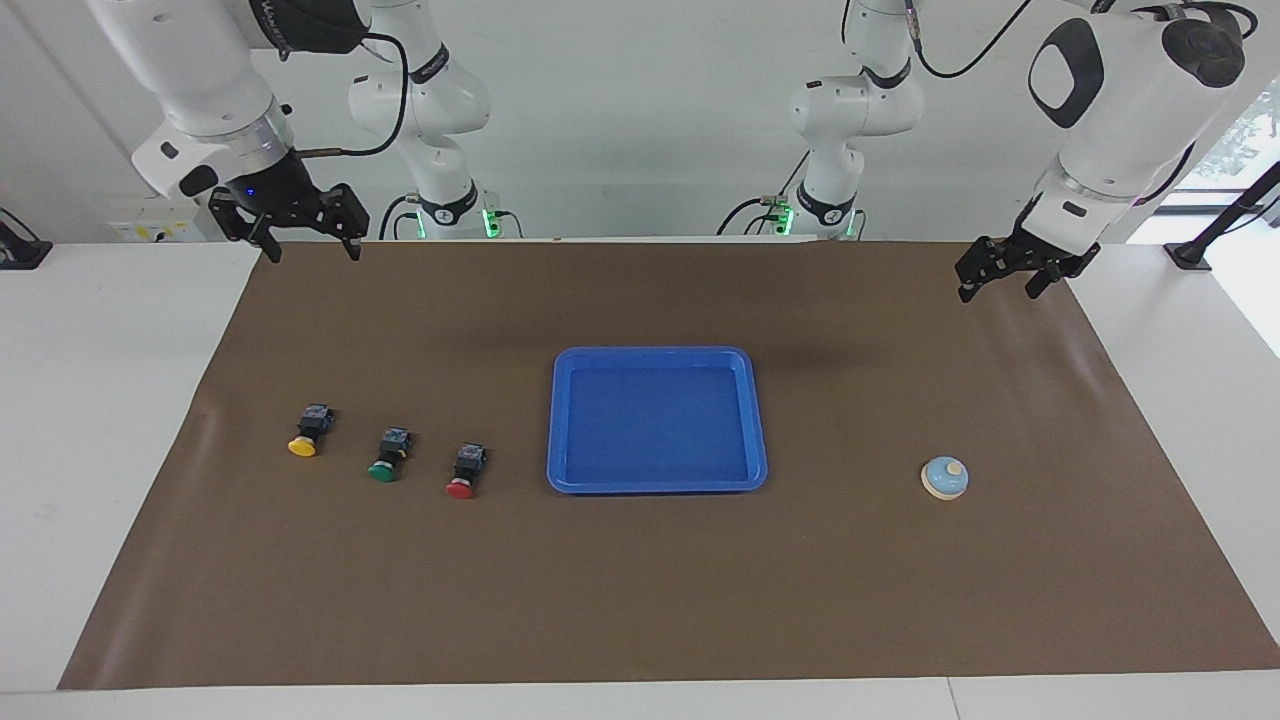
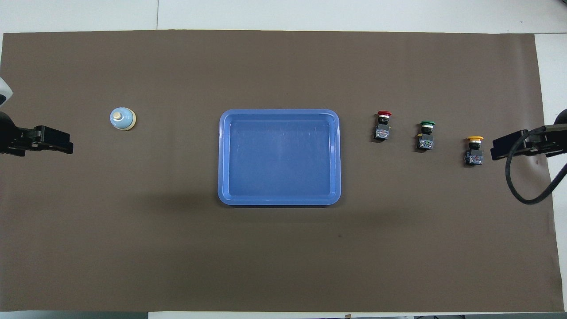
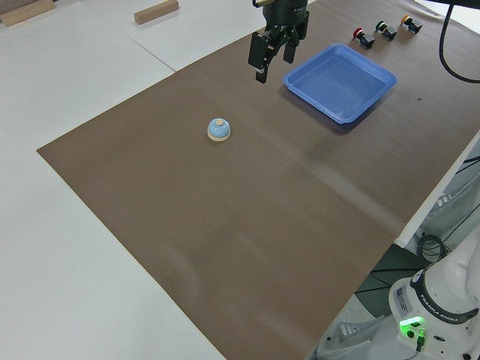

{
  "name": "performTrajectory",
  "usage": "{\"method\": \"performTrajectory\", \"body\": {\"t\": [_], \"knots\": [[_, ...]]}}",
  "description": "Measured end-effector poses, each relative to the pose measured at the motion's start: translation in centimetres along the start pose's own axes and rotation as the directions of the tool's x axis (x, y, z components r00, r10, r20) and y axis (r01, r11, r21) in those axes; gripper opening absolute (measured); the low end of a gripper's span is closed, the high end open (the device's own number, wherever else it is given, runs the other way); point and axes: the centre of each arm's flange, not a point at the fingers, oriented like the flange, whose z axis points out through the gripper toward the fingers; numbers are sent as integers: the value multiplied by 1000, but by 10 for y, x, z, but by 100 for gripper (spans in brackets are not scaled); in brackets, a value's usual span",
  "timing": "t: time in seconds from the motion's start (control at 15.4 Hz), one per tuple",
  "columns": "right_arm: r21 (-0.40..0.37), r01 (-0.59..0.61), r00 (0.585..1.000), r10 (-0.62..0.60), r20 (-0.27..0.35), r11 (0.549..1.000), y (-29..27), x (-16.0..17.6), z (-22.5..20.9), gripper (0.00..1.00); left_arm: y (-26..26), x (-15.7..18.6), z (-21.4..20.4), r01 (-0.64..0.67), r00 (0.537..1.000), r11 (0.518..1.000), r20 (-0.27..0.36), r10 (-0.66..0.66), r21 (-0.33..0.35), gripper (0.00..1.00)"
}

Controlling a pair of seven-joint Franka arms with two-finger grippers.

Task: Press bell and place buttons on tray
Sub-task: 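Move the left gripper toward the silver bell, then press down on the silver bell with the left gripper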

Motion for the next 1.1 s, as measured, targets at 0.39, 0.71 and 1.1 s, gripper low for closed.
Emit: {"method": "performTrajectory", "body": {"t": [0.39, 0.71, 1.1], "knots": [[0, 0, 1000, 0, 0, 1000, 0, 0, 0, 100, 5, 0, 0, -9, 1000, 1000, 0, 9, 1, 100], [0, 0, 1000, 0, 0, 1000, 0, 0, 0, 100, 6, 10, 3, -12, 997, 1000, -80, 12, 2, 81], [0, 0, 1000, 0, 0, 1000, 0, 0, 0, 100, 3, 63, 80, -6, 991, 1000, -131, 6, 2, 19]]}}
